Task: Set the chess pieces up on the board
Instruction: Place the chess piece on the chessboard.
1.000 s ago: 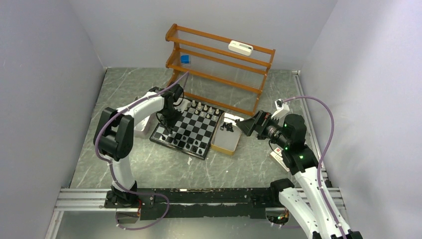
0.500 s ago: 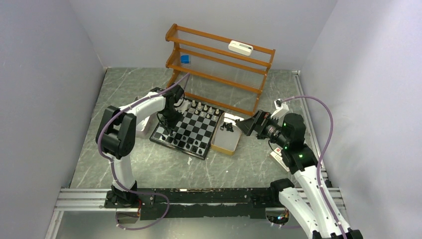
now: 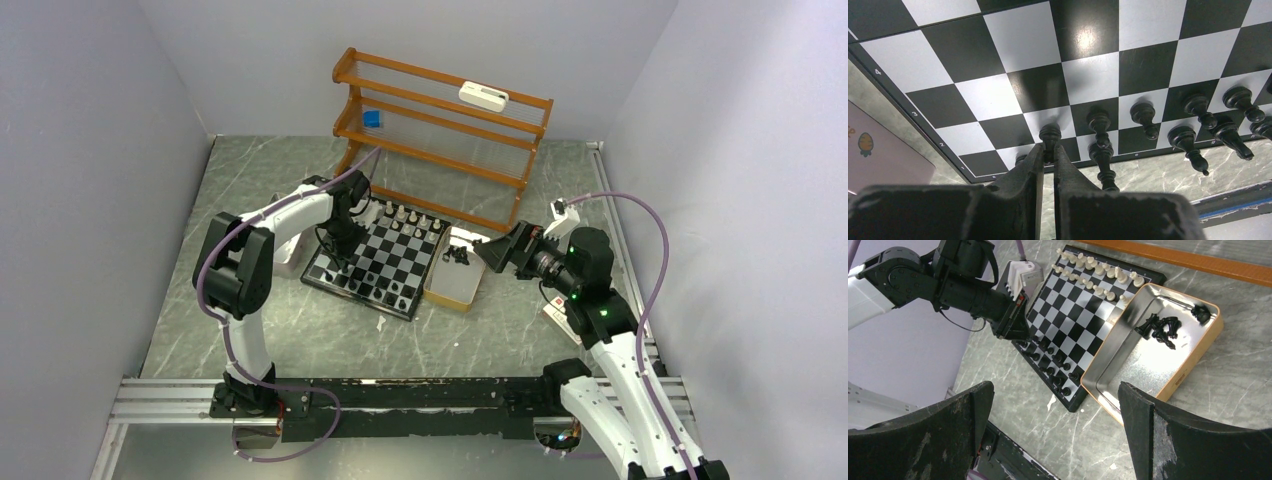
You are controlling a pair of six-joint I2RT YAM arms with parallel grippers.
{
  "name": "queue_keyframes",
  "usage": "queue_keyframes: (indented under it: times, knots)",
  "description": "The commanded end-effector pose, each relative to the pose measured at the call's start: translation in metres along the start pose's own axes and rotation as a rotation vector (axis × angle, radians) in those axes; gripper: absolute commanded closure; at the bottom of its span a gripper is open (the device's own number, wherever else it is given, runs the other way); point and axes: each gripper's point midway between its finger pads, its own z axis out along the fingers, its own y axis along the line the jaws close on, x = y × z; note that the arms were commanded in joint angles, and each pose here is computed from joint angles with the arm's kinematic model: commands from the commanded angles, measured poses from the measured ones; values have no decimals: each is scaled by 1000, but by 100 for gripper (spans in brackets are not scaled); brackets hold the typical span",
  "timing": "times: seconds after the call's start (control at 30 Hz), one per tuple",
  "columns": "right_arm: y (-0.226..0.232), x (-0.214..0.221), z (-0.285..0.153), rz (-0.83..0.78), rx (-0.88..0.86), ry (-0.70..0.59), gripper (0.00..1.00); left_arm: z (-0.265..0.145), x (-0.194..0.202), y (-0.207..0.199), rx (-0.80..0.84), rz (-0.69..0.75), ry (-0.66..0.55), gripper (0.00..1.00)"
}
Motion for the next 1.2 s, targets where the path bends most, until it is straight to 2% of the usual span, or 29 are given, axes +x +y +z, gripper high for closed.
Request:
queue_keyframes:
  times: [0.0,0.43,0.73,0.87,1.03,1.17]
  knots:
    - [2,-2,0,-9,-18,-16,0,7,2,-7,31,-3,21,86]
    - [2,-1,-1,-12,-19,-19,0,-4,-10,-9,33,2,-25,74]
    - [3,-1,-2,-12,-22,-21,0,-6,-18,-13,57,1,-53,81]
    - [2,0,-2,-7,-26,-19,0,-7,-18,-12,49,-2,-55,81]
    - [3,1,-2,-5,-30,-17,0,-7,-15,-10,37,-2,-49,78]
    - [1,4,-2,-10,-30,-7,0,-10,-15,-9,27,-5,-63,69]
